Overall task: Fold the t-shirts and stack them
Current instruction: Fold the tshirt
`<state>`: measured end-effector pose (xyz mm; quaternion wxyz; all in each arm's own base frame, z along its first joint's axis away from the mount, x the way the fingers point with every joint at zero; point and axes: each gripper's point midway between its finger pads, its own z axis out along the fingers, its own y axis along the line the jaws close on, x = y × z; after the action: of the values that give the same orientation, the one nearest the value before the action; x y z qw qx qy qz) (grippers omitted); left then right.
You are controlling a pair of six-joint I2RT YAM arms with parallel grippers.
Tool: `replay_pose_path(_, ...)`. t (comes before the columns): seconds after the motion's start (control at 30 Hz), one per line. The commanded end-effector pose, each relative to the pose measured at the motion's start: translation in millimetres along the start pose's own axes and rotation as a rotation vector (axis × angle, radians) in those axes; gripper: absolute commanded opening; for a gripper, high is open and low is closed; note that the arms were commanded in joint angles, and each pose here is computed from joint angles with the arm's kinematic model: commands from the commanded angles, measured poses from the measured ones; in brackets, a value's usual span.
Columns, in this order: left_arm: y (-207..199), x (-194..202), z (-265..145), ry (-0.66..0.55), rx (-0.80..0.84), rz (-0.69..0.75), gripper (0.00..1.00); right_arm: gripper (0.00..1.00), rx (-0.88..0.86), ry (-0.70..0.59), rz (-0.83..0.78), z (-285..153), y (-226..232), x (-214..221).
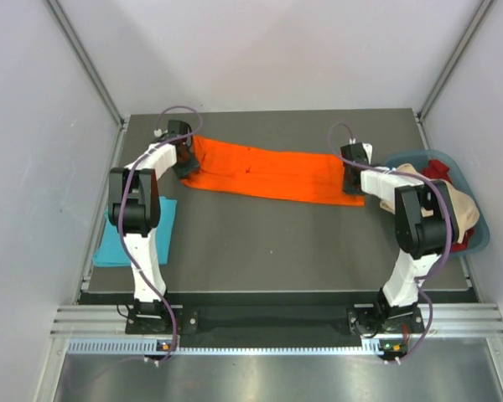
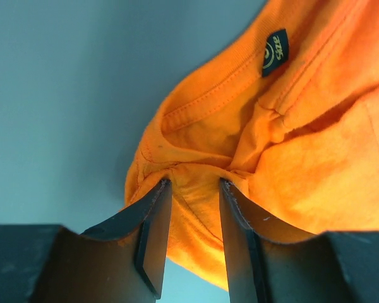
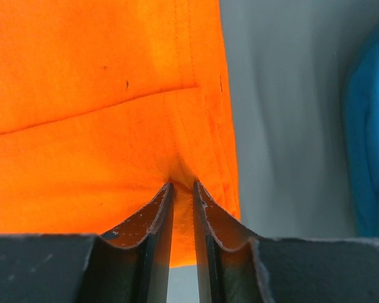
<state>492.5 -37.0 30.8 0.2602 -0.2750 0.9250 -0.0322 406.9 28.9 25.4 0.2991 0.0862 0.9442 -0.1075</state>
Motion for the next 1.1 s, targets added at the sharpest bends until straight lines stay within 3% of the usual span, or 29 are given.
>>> replay_pose_path(0.0,8,-14,27,-0.028,-0.04,0.022,0.42,0.2,0.06,0.116,-0.018,-12,-22,43)
replay_pose_path(0.3,-13,-72,56,-0.148,-0.013,0.082,0.43,0.27,-0.158,-0.067,0.17,-87,-2,-15)
replay_pose_path(0.53,-68,-124,44,-0.255,0.247,0.039,0.46,0.43,-0.336,-0.268,0.253,-152,10,-63)
replay_pose_path(0.63,-84,-135,8,-0.293,0.344,0.025,0.47,0.54,-0.353,-0.309,0.243,-169,7,-75)
replay_pose_path(0.67,-90,-151,-25,-0.357,0.375,0.014,0.48,0.63,-0.354,-0.303,0.235,-172,6,-73)
replay_pose_path(0.73,-80,-147,-40,-0.355,0.348,-0.018,0.49,0.78,-0.361,-0.322,0.232,-180,4,-76)
replay_pose_path(0.77,-73,-159,-67,-0.408,0.314,-0.043,0.49,0.9,-0.366,-0.329,0.23,-183,4,-77)
replay_pose_path(0.83,-55,-146,-76,-0.391,0.242,-0.084,0.49,0.95,-0.369,-0.346,0.225,-188,1,-76)
replay_pose_path(0.87,-52,-149,-102,-0.423,0.251,-0.105,0.49,0.95,-0.368,-0.35,0.225,-190,-1,-75)
replay_pose_path(0.93,-49,-125,-107,-0.391,0.266,-0.126,0.5,0.95,-0.366,-0.365,0.225,-195,-4,-74)
replay_pose_path(0.97,-54,-123,-133,-0.416,0.31,-0.136,0.5,0.95,-0.368,-0.369,0.223,-198,-5,-74)
replay_pose_path(1.07,-78,-80,-154,-0.381,0.407,-0.135,0.49,1.0,-0.381,-0.382,0.219,-214,-9,-78)
